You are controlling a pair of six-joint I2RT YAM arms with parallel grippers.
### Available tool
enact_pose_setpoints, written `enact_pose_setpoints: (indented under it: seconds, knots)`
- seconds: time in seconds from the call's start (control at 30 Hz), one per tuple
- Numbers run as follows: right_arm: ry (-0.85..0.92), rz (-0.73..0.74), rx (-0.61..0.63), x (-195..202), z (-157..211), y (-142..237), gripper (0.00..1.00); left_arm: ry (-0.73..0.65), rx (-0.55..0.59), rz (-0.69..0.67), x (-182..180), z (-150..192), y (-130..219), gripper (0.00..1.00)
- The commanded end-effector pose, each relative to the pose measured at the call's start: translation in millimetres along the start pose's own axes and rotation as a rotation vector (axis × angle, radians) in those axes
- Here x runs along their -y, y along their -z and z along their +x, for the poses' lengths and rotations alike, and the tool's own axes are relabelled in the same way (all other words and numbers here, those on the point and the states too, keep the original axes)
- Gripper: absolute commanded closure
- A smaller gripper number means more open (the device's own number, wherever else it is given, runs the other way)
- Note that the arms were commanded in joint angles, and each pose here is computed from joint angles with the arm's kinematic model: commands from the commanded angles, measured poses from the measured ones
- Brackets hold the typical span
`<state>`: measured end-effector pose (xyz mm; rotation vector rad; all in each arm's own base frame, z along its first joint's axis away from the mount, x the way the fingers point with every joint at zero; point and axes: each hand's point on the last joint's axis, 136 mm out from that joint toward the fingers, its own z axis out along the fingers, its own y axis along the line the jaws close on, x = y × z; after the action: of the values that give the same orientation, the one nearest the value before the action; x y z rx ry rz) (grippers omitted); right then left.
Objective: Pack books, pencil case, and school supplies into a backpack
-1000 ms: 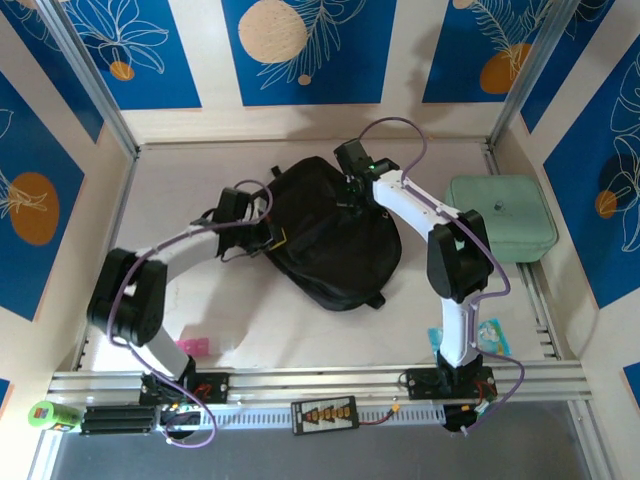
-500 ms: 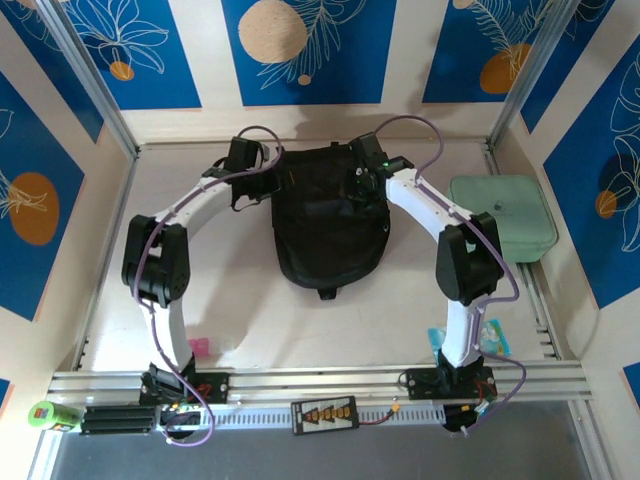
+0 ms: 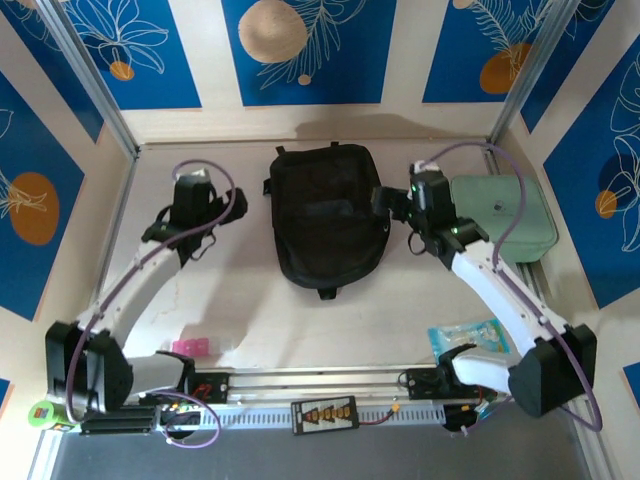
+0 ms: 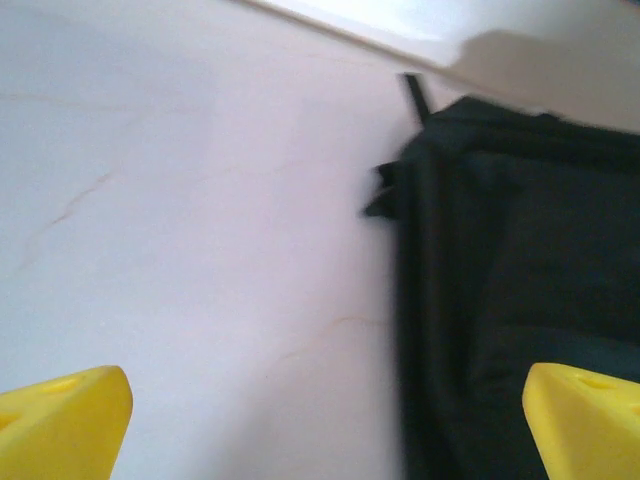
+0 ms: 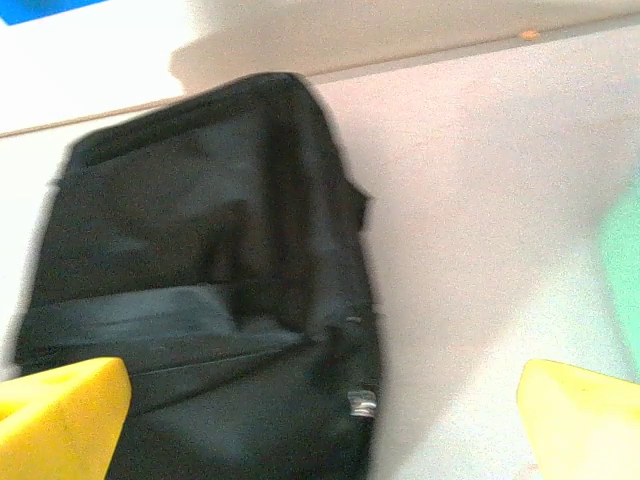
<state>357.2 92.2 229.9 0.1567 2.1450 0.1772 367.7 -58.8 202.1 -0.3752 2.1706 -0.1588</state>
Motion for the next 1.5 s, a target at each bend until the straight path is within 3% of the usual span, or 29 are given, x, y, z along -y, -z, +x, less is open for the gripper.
enact_pose_setpoints:
  seconds: [0.0,0.1,0.2,0.3,0.43,0.63,0.77,0.97,1.47]
  knots:
    - [0.008,0.176,0.129,47.7,2.4,-4.3,0.01,-0.007,0.121,-0.267,-68.5,7.2,6.9,0.0]
    - [0.009,0.231,0.141,74.0,24.0,-7.9,0.01,0.026,0.163,-0.358,-102.9,20.7,16.5,0.0]
    - [0.022,0.247,0.103,91.9,45.0,-16.0,0.01,-0.031,0.206,-0.394,-117.9,31.0,18.7,0.0]
    - [0.094,0.234,0.118,98.5,56.3,-21.4,0.01,-0.163,0.234,-0.368,-116.6,37.9,9.0,0.0]
    - [0.163,0.11,0.249,87.0,61.4,-24.2,0.01,-0.251,0.27,-0.36,-116.4,35.8,0.7,0.0]
    - [0.173,0.043,0.268,84.8,70.0,-34.6,0.01,-0.364,0.338,-0.266,-102.2,37.1,-14.9,0.01]
    - [0.145,-0.025,0.288,86.7,67.5,-41.4,0.01,-0.374,0.42,-0.142,-86.8,40.5,-22.6,0.01]
    - [0.166,-0.128,0.272,76.9,71.7,-52.8,0.01,-0.382,0.45,-0.066,-78.9,40.2,-33.6,0.01]
    - [0.208,-0.157,0.25,70.6,83.3,-90.1,0.01,-0.356,0.428,0.07,-73.2,55.4,-64.5,0.0]
